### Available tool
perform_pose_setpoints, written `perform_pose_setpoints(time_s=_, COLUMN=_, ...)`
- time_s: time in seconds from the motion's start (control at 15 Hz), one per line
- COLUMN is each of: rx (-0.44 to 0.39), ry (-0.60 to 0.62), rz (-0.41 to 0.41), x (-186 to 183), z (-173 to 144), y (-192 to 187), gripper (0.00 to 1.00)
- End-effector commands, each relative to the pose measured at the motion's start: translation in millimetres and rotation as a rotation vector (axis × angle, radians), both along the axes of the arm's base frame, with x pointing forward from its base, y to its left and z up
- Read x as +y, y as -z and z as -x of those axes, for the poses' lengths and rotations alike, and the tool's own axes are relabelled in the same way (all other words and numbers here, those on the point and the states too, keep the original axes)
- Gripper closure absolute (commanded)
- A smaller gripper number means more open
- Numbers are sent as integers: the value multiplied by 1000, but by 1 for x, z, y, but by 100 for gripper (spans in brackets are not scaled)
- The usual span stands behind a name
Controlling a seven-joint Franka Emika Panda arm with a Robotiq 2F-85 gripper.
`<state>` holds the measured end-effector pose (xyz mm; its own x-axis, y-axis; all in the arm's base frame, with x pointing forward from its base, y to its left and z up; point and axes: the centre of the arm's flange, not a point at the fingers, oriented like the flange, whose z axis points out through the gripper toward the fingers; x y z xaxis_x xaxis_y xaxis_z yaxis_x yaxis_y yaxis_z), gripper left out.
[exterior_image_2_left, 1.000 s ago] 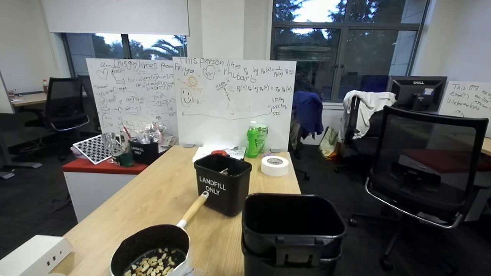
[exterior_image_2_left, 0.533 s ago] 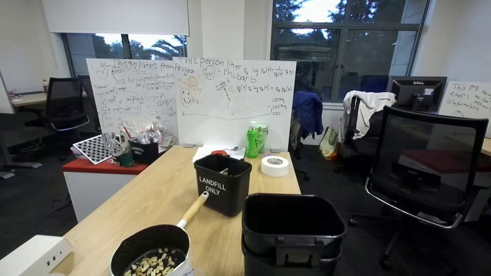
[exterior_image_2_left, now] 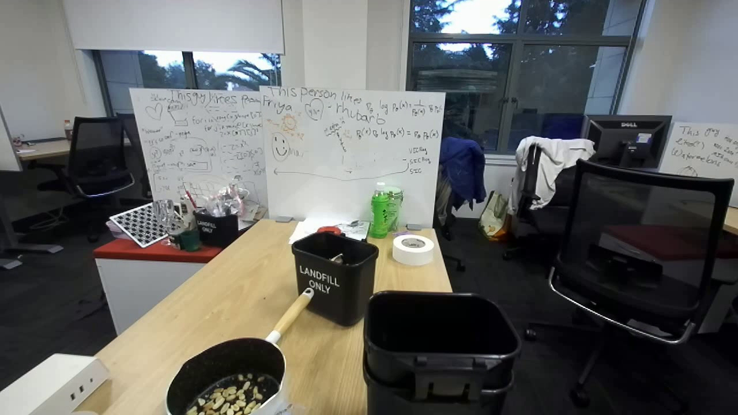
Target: Remove the glass lid from the white pot
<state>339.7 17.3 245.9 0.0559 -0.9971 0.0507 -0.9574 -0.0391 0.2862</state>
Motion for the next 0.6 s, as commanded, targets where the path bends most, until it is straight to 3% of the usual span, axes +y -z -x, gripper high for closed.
perform_pose_setpoints(time_s=0.0, rx=9, ry=-11, rz=-2, x=1, z=1, y=3, gripper=84)
perform_pose_setpoints(time_s=0.07, rx=15, ry=-14, rz=-3, x=1, z=1, y=5, gripper=59)
perform_pose_setpoints(time_s=0.33, rx=12, ry=-13, rz=-2, x=1, z=0, y=4, gripper=59)
perform_pose_setpoints(time_s=0.4, rx=18, ry=-1, rz=-7, x=2, z=-1, y=9, gripper=84)
perform_pose_setpoints(time_s=0.53, rx=24, ry=13, rz=-2, x=5, z=0, y=18, gripper=84)
